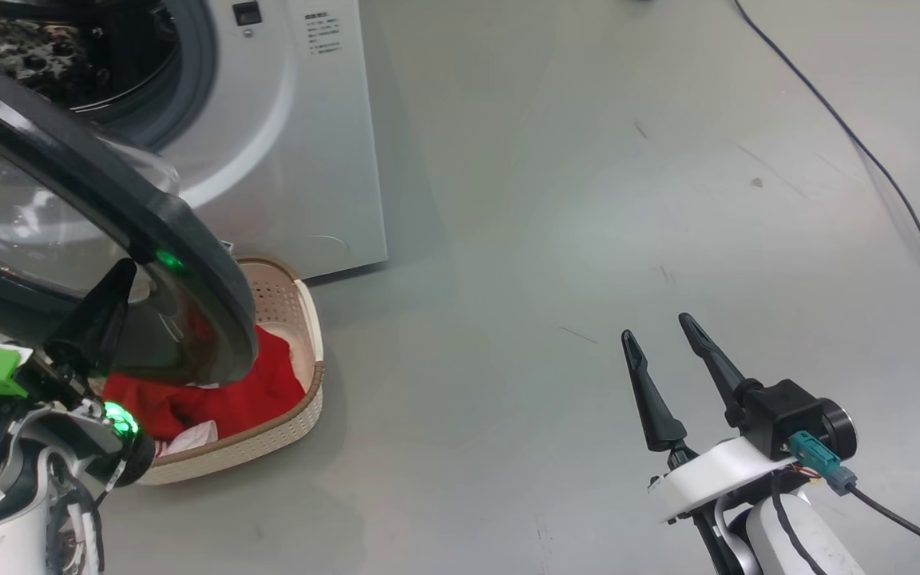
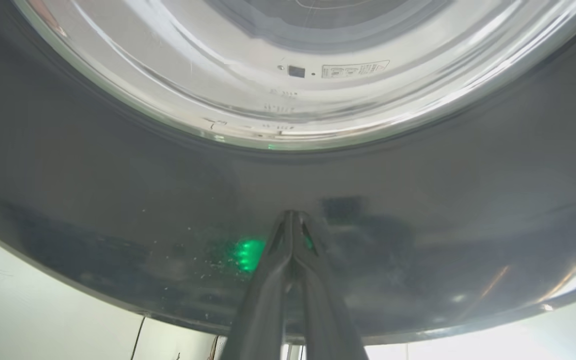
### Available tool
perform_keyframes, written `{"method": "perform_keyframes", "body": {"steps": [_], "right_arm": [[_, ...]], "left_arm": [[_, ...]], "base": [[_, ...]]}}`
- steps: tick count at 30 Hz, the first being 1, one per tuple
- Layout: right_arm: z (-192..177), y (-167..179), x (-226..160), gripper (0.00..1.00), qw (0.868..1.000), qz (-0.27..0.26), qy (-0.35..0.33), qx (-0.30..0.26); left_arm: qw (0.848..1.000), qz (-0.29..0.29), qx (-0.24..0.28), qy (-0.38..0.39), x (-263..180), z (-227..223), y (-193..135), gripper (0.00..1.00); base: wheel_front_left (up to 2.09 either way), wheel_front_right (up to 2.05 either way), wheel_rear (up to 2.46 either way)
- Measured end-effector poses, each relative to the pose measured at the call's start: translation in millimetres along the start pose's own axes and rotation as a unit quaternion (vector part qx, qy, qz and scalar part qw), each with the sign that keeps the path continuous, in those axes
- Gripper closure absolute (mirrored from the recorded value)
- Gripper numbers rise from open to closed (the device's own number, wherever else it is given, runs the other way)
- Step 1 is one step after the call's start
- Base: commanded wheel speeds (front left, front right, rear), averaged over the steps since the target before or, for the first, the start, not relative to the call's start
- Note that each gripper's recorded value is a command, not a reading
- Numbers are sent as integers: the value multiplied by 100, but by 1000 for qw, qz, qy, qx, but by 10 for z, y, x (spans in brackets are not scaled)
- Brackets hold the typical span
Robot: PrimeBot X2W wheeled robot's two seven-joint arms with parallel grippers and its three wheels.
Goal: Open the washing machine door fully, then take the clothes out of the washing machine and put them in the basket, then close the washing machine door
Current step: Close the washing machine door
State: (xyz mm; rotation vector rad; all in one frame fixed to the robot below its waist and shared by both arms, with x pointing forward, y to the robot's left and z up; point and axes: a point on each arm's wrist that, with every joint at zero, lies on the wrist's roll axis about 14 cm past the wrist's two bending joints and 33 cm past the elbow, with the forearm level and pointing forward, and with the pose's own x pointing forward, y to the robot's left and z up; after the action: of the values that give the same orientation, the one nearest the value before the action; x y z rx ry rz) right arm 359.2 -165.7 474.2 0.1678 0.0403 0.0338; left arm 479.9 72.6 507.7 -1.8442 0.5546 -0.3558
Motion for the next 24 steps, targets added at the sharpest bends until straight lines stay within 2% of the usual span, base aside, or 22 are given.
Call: {"method": "perform_keyframes", "body": {"steps": [12,24], "right_arm": [[35,-240,-120,0,999,-43,-3,0],[97,-278,-89,0,999,-53,-14,0]], "left_arm": [[1000,3,-20,10,420,-220,31,100],[999,21,-20,22,457,-354,120,100]], "base": [[0,0,0],[0,0,0]]}}
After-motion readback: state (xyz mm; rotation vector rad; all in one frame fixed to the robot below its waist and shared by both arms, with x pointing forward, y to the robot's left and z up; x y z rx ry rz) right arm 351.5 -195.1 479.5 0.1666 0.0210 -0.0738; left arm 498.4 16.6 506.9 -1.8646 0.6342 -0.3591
